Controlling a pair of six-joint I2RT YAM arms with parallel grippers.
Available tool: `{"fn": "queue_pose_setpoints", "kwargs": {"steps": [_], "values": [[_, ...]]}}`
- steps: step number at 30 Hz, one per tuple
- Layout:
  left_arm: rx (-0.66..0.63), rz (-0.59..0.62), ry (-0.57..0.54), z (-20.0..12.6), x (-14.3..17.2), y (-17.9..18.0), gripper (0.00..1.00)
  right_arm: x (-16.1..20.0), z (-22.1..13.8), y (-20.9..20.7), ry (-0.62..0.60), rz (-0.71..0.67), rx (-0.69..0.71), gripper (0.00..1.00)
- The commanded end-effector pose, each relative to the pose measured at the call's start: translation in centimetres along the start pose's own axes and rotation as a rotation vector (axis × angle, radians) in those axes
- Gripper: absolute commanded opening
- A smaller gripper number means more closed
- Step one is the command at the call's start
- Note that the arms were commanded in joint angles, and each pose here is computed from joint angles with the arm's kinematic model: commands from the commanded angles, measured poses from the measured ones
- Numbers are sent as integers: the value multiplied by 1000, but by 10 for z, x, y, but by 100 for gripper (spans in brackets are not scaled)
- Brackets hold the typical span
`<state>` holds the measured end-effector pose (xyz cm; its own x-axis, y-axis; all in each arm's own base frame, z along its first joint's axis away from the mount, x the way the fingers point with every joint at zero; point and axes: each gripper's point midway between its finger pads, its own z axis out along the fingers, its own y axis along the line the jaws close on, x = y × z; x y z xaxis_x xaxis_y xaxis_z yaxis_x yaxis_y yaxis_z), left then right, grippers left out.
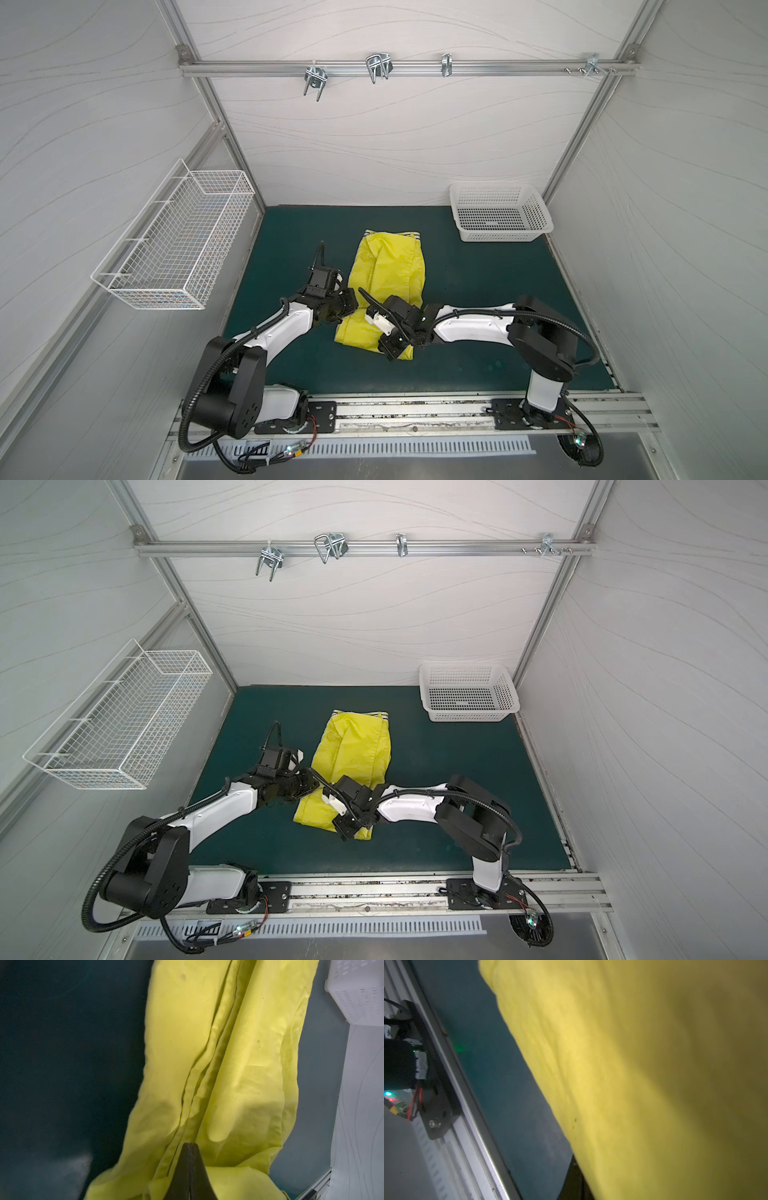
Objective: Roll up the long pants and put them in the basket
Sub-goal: Roll the long pant at the center of the board.
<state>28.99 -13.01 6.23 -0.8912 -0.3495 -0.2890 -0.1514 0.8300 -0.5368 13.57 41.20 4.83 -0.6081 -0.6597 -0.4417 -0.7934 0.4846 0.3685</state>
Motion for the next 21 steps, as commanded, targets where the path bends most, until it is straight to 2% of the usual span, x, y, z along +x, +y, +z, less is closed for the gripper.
{"fn": "queue_pose_setpoints", "kwargs": {"steps": [1, 5, 11, 15, 21], "values": [[4, -27, -36, -14, -1, -2, 0, -14, -15, 2, -22, 0, 12, 0], [25, -35, -94, -39, -1, -10, 0, -17, -9, -2, -10, 18, 2, 0], [7, -22, -113, -64, 8, -12, 0, -20, 3, -11, 2, 70, -26, 0], [26, 4, -98, -57, 18, -19, 0, -19, 14, -18, 18, 118, -64, 0], [-23, 67, -38, -18, 36, -25, 0, -18, 15, -20, 13, 101, -64, 0]]}}
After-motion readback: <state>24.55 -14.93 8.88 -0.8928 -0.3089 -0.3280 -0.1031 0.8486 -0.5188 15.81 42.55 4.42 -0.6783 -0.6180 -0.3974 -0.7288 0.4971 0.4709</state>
